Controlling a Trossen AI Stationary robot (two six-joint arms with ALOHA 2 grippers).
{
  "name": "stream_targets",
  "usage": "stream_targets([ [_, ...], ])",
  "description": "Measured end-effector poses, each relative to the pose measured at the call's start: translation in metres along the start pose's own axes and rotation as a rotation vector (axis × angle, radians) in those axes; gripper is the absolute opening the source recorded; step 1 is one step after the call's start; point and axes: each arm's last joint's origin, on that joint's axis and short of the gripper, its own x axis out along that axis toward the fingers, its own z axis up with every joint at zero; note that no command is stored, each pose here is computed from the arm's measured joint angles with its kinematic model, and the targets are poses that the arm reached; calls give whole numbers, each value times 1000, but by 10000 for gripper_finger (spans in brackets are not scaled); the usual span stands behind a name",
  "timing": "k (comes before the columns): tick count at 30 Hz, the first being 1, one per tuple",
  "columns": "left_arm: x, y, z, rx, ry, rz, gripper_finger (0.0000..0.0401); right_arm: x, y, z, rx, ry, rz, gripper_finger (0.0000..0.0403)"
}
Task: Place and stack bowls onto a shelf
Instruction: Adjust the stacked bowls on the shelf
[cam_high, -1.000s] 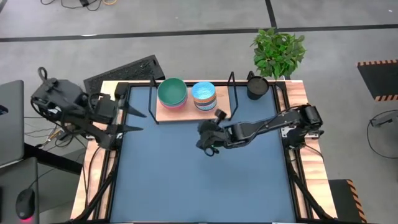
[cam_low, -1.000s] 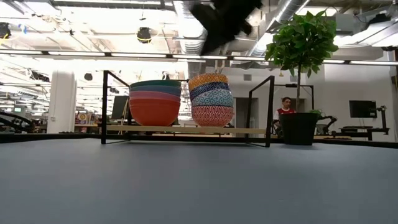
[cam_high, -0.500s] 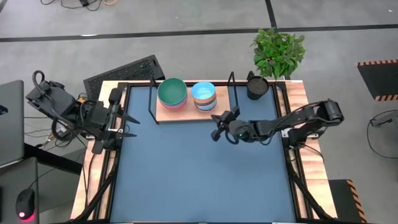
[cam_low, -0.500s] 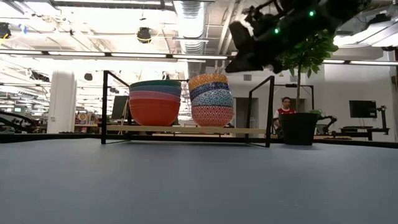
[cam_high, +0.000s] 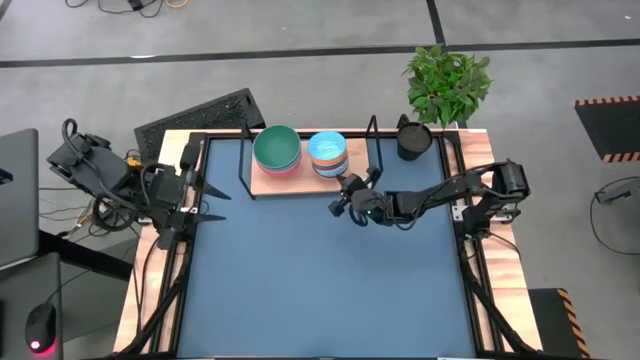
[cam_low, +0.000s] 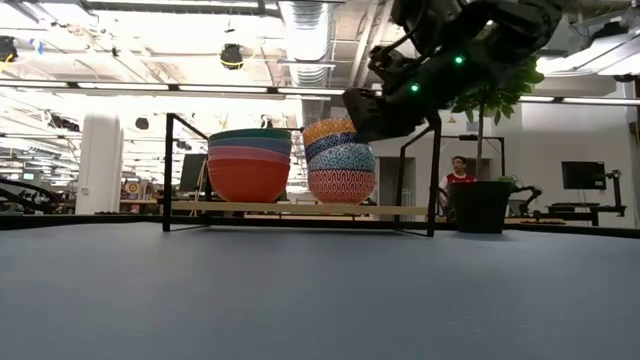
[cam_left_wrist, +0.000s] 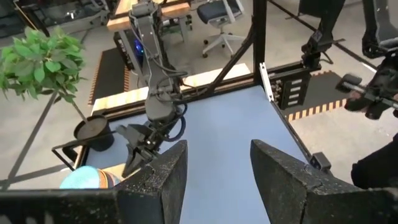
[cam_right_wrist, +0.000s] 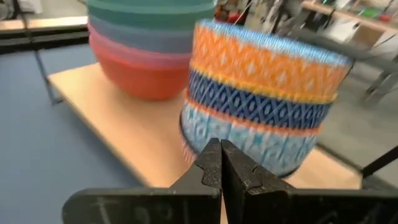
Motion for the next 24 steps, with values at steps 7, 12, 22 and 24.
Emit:
stream_targets([
  [7,1,0,-2,-7,19,1,162,4,3,10,-69,-33,-73,18],
  [12,1,-1,-3,-12,31,1,162,9,-2,9,-83,-19,-100,18],
  [22,1,-1,-3,-5,34,0,162,13,-7,7,-110,8,-113,18],
  [24,1,-1,-3,-4,34,0,162,12,-7,6,-121,15,-110,18],
])
